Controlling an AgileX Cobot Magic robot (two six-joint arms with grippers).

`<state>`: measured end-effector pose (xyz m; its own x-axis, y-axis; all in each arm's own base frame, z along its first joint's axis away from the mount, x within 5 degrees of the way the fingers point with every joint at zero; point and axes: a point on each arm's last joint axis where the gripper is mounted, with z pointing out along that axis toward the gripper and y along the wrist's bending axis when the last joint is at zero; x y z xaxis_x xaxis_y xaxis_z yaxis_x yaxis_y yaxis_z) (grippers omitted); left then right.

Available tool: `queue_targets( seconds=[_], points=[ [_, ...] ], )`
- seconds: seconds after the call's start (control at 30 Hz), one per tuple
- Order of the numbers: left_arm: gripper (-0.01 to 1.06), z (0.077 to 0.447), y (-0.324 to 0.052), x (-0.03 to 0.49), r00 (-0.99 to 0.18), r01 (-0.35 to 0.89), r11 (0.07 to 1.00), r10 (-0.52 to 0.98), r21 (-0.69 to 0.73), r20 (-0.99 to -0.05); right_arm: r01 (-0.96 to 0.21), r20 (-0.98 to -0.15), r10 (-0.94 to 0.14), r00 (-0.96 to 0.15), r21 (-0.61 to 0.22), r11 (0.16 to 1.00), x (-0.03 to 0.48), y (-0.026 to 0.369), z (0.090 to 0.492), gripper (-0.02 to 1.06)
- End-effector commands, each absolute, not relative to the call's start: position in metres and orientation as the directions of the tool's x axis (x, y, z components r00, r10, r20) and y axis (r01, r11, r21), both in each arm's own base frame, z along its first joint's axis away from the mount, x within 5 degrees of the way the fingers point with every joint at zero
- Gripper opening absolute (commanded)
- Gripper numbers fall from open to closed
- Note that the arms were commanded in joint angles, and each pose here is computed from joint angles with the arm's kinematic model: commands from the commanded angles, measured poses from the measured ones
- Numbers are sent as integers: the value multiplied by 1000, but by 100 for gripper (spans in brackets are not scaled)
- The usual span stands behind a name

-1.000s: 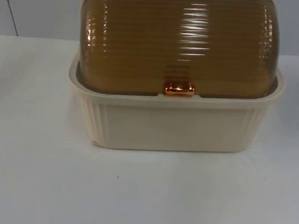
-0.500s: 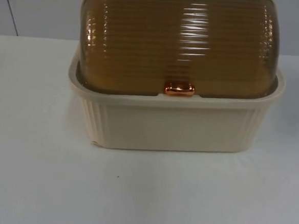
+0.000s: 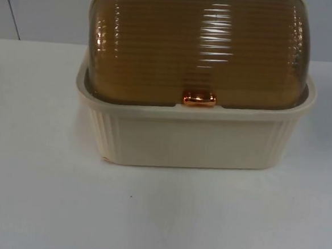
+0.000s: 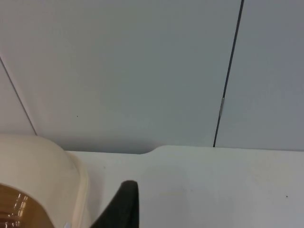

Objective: Open the box lid with the left hand, place the block into the box with the right hand, then close the box lid with the left hand.

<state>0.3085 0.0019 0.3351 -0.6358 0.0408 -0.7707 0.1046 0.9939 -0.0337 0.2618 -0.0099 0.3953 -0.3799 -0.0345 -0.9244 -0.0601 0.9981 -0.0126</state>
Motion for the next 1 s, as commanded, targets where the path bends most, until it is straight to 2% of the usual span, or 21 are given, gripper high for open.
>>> queue_targets(
  seconds=[0.0, 0.03, 0.17, 0.33, 0.47, 0.57, 0.6, 0.63, 0.67, 0.7, 0.73, 0.97],
  points=[
    [0, 339, 1, 311, -639, 104, 995, 66, -1, -767, -58, -929, -35, -369, -15, 998, 260, -11, 399, 105],
    [0, 346, -2, 311, -590, 109, 994, 74, 12, -804, -61, -928, -37, -371, -15, 998, 260, -10, 399, 105],
    [0, 349, -3, 312, -567, 116, 992, 102, 43, -818, -63, -925, -37, -377, -14, 998, 259, -10, 398, 105],
    [0, 352, -3, 314, -534, 76, 997, 44, 3, -844, -68, -920, -36, -391, -10, 998, 259, -9, 397, 105],
    [8, 354, -2, 315, -512, 63, 998, 29, -4, -859, -70, -917, -36, -396, -9, 997, 259, -9, 396, 105],
    [35, 354, -1, 315, -511, 66, 998, 52, 22, -858, -72, -915, -36, -403, -8, 997, 258, -9, 396, 105],
    [52, 354, -1, 315, -511, 66, 998, 52, 22, -858, -72, -915, -36, -403, -8, 997, 258, -9, 396, 105],
    [73, 354, -2, 315, -509, 67, 998, 49, 18, -859, -73, -915, -34, -403, -5, 997, 258, -9, 396, 105],
    [73, 354, -2, 315, -509, 67, 998, 49, 18, -859, -73, -915, -34, -403, -5, 997, 258, -9, 396, 105],
    [97, 354, -2, 315, -509, 66, 998, 48, 16, -860, -73, -914, -34, -405, -5, 997, 258, -9, 396, 105],
    [104, 353, -2, 315, -515, 68, 998, 46, 12, -856, -73, -914, -34, -405, -5, 997, 258, -9, 396, 105],
    [104, 357, -2, 313, -497, 66, 998, 39, 7, -867, -73, -916, -35, -399, -6, 997, 257, -9, 397, 105]
  ],
)
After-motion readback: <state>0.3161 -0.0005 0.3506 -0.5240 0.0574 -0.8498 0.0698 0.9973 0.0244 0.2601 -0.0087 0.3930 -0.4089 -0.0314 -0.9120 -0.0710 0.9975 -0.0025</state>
